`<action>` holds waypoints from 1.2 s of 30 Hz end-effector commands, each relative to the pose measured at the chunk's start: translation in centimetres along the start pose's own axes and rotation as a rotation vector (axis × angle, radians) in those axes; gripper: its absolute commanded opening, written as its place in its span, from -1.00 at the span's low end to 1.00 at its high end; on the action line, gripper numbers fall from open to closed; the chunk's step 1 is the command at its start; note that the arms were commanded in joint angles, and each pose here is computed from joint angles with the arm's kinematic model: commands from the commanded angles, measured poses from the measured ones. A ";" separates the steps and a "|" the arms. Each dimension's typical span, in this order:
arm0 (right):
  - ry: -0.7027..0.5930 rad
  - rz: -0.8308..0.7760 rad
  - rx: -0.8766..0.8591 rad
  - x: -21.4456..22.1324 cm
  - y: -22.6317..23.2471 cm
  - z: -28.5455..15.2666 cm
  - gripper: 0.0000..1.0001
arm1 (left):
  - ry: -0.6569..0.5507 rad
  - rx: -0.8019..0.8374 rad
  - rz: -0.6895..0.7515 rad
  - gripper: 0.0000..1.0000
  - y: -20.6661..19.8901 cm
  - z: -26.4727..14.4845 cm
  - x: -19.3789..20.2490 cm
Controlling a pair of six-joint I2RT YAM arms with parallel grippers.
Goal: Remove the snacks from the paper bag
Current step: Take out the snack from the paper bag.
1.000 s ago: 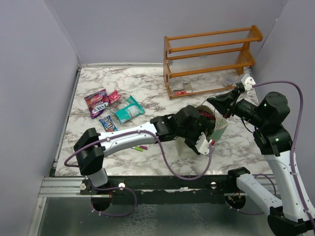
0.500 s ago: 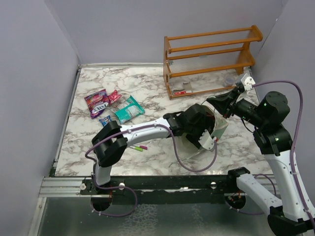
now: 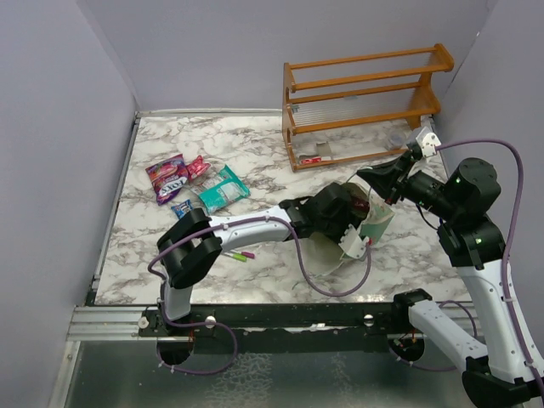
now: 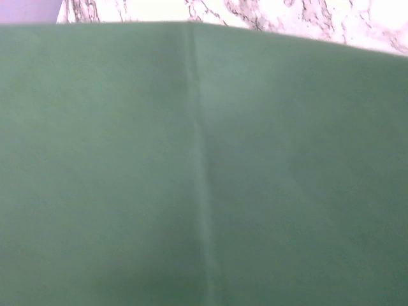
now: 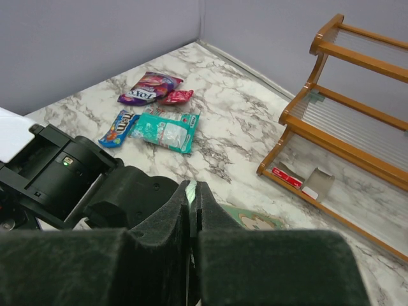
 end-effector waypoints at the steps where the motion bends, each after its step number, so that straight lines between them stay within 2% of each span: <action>1: -0.123 -0.085 0.009 -3.8 0.1 -0.9 -0.97 | -0.020 -0.104 -0.031 -0.24 0.1 -2.3 0.1; 4: -0.123 -0.085 0.007 -3.8 0.1 -0.9 -0.97 | -0.049 -0.134 -0.043 -0.45 0.1 -3.4 -0.4; 7: -0.124 -0.084 0.008 -3.8 0.1 -0.9 -0.97 | -0.062 -0.161 -0.060 -0.82 0.2 -4.2 -0.5; 15: -0.118 -0.087 0.017 -3.8 0.0 -1.0 -0.97 | -0.186 -0.231 -0.109 -0.92 0.5 -6.6 -2.0; 17: -0.115 -0.087 0.026 -3.7 -0.1 -1.0 -0.97 | -0.216 -0.240 -0.112 -1.00 0.6 -7.3 -2.5; 28: -0.113 -0.085 0.036 -3.6 -0.1 -1.1 -0.97 | -0.299 -0.250 -0.136 -0.95 0.6 -9.3 -3.7; 31: -0.111 -0.082 0.036 -3.5 -0.1 -1.2 -0.97 | -0.285 -0.227 -0.156 -0.78 0.0 -8.5 -3.1; 33: -0.112 -0.085 0.039 -3.5 0.0 -1.2 -0.97 | -0.272 -0.214 -0.174 -0.60 -0.4 -7.9 -2.6; 36: -0.109 -0.085 0.045 -3.5 0.0 -1.3 -0.97 | -0.261 -0.187 -0.190 -0.48 -1.1 -7.3 -2.0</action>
Point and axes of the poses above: each gripper's point midway between its finger pads, its own z axis out along the fingers, its own y axis along the line the jaws close on, x = y × z, the point moved 6 cm from there along -z, back along the fingers, and after that the axes turned 13 degrees about -z, right-handed, at the moved point
